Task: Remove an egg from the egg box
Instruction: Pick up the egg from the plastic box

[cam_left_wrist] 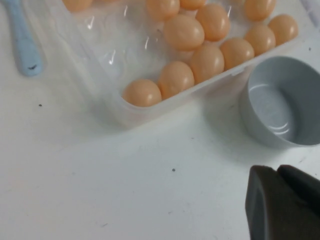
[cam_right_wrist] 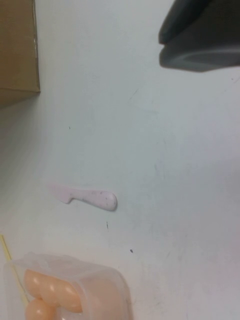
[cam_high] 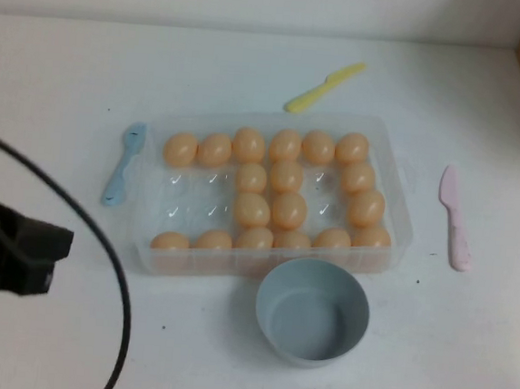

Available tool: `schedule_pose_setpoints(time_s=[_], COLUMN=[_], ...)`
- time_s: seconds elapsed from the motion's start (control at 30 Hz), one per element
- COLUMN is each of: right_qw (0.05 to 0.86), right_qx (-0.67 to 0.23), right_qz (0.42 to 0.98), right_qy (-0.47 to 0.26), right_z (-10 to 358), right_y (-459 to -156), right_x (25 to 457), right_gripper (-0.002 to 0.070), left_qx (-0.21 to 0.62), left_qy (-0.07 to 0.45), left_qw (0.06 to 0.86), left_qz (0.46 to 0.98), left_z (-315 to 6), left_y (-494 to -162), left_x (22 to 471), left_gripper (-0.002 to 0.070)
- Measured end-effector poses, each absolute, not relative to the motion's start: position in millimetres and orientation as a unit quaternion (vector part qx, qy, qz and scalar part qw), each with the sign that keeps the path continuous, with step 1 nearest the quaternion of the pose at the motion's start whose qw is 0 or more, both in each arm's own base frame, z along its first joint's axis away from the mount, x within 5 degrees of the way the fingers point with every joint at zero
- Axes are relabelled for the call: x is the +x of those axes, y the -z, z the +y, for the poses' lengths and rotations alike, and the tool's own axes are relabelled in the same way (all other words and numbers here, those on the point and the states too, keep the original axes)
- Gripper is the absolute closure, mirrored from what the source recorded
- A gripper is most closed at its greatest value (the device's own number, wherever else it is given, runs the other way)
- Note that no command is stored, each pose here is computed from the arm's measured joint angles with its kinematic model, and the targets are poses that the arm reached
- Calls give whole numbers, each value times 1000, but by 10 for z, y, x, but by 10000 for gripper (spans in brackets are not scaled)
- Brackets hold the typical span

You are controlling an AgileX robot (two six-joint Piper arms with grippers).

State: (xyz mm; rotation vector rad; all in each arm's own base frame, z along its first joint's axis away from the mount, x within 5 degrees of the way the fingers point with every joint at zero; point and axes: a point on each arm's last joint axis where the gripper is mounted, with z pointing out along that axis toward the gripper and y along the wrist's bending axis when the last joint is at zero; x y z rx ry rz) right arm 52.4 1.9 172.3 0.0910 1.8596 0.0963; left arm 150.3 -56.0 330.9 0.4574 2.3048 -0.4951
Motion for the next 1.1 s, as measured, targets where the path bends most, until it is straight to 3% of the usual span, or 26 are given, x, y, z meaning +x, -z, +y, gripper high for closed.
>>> schedule_pose_setpoints(time_s=[0.3,0.53,0.73,0.9,1.1], right_qw=[596,596,596,596,596], right_qx=[39,39,39,39,39], right_qz=[801,801,801,801,801], right_qy=[-41,-41,-41,-41,-41], right_z=[19,19,19,19,19], right_y=[-1723,-1723,-1723,-1723,-1723], right_x=[524,524,524,524,524], right_gripper=[694,694,694,694,694], left_qx=[295,345,349,337,338], left_qy=[124,122,96,57,44], left_qw=[285,230,155,147,128], left_qz=[904,902,919,928,931], left_z=[-901,-1287,-1501,-1628,-1747], left_y=[-3422,-3368,-3276,-3146,-2930], left_x=[2218,2665,3038,3377,3569], left_gripper=[680,680,680,680,680])
